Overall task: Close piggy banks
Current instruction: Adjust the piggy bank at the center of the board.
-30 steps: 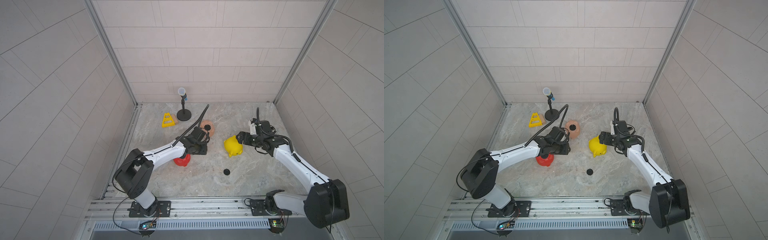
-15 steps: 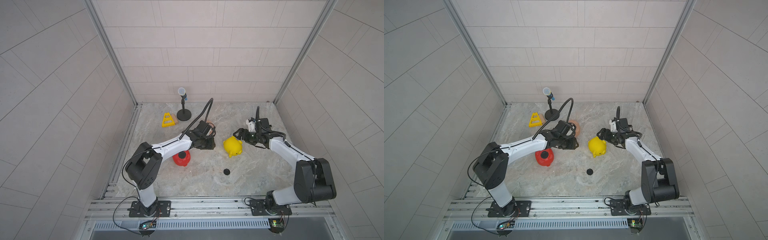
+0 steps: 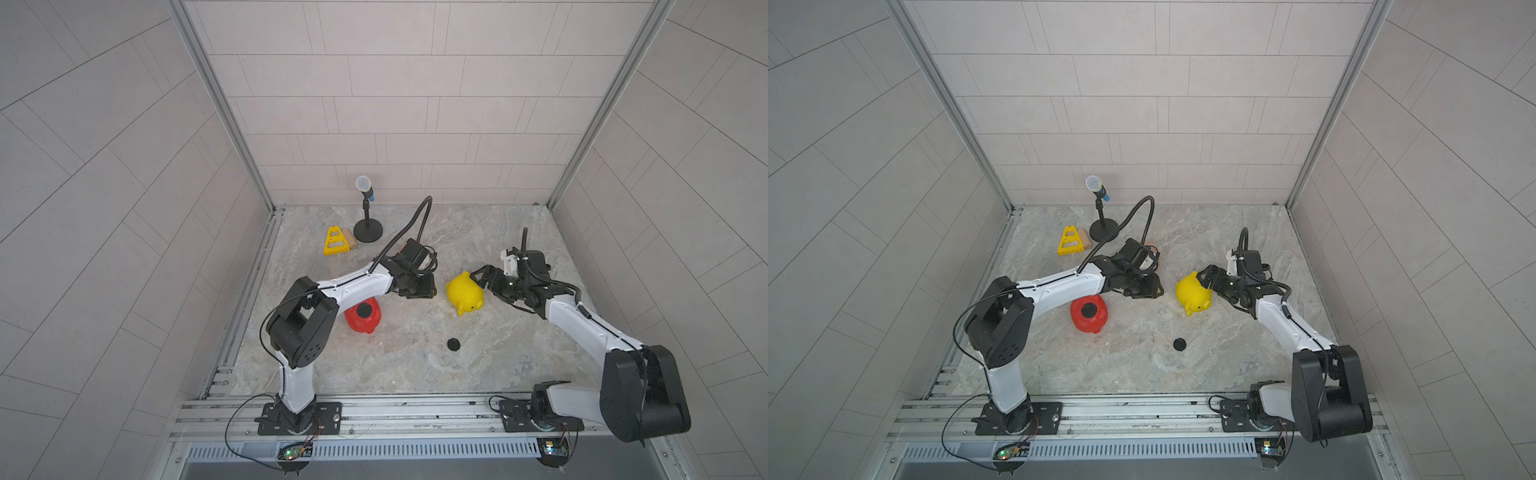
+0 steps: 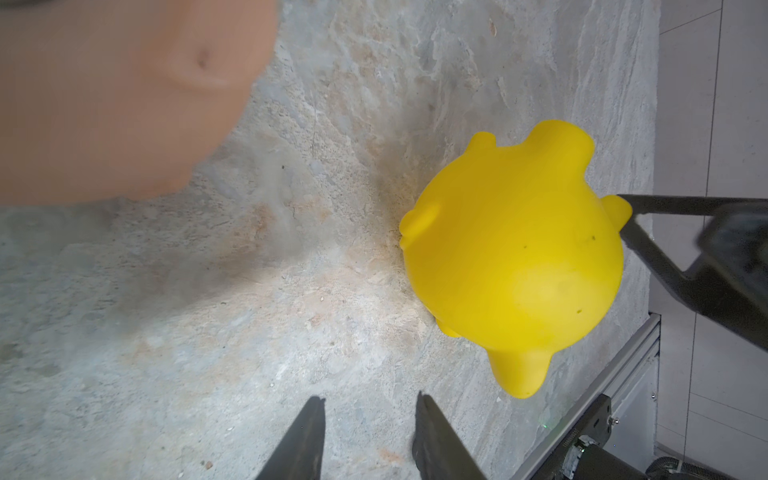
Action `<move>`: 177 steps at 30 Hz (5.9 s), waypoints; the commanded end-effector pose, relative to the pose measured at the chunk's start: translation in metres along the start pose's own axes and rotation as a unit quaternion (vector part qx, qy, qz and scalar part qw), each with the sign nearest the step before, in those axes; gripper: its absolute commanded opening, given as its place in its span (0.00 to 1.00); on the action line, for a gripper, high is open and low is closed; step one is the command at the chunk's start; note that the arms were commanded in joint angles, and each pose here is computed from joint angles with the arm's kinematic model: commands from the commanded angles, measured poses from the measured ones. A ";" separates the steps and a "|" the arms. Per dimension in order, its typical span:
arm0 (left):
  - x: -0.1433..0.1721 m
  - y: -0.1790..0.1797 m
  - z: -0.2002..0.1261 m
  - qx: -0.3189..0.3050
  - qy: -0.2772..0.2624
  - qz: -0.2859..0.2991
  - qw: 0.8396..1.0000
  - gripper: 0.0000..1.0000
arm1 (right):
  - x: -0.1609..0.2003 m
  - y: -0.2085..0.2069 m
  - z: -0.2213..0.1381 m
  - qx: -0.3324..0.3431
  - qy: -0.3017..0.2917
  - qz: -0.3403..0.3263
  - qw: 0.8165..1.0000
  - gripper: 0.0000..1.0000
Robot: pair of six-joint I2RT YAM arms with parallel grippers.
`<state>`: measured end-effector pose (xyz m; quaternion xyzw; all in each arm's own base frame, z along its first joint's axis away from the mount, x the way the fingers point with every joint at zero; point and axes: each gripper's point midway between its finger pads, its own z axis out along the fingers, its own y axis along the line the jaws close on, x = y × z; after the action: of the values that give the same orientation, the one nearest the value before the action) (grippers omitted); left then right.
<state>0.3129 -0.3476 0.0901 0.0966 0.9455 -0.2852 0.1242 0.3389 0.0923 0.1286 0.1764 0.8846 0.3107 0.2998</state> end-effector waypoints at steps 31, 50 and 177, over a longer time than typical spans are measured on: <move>-0.023 -0.026 0.030 0.022 0.032 0.016 0.999 0.41 | 0.001 0.008 0.027 -0.048 0.015 0.045 0.998 0.84; -0.011 -0.015 0.049 0.002 0.051 0.013 0.999 0.41 | 0.016 0.040 0.022 -0.083 0.049 0.034 0.995 0.84; -0.075 -0.050 0.021 0.023 0.022 0.065 0.997 0.47 | 0.076 -0.070 -0.035 0.312 0.128 -0.210 0.918 0.88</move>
<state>0.3703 -0.4058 0.1169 0.1640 0.9329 -0.3022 0.1076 0.2494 0.0724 0.0689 0.0098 0.9862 -0.0178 0.1643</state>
